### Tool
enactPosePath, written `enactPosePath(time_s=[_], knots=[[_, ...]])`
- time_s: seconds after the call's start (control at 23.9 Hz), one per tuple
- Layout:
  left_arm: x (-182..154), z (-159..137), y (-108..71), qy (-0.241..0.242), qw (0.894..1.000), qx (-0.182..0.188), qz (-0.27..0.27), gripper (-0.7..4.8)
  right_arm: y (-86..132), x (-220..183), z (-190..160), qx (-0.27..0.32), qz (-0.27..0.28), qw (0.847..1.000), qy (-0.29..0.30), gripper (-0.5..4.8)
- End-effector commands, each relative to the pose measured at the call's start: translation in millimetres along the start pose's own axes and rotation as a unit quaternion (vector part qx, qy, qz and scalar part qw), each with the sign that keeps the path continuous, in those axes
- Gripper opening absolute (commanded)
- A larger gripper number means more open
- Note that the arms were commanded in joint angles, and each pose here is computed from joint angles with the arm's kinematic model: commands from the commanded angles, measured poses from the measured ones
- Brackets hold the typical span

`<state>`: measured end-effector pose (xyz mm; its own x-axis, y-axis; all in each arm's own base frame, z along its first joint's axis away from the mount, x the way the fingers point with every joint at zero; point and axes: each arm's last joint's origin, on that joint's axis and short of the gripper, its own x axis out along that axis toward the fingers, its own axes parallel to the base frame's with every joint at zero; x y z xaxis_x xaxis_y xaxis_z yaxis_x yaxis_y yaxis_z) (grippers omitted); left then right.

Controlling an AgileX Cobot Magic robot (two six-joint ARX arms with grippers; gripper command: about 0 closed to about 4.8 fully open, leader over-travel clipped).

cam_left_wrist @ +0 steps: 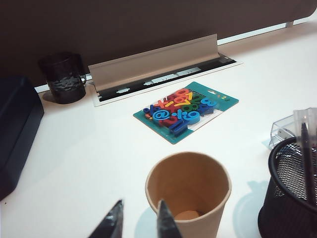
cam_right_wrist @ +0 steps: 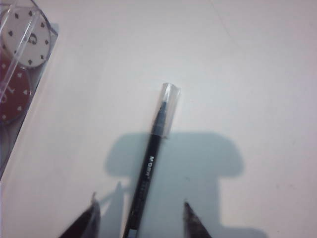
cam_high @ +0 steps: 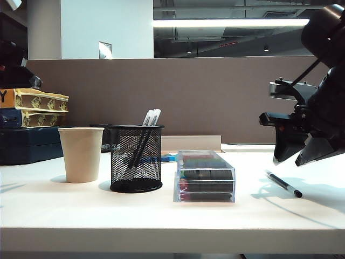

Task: Pick up one pen and put it in the pen container.

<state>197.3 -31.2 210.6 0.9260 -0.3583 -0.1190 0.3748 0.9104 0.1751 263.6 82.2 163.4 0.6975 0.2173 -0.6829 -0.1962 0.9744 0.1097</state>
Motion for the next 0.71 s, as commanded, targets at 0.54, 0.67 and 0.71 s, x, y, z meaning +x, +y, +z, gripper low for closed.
enactPosePath(time_s=[0.54,0.67,0.71], knots=[[0.3,2.7,1.7,-0.004,1.000,0.003,0.014,0.84,14.3,4.5,-5.1,0.003,0.005,1.000,0.019,2.13],[0.3,2.0,1.6,-0.001,1.000,0.003,0.014,0.84,13.6,11.5,-10.3,0.007,0.001,0.999,0.037,2.13],[0.3,1.8,1.6,0.000,1.000,0.003,0.014,0.84,13.6,11.8,-10.7,0.007,0.001,0.999,0.038,2.13]])
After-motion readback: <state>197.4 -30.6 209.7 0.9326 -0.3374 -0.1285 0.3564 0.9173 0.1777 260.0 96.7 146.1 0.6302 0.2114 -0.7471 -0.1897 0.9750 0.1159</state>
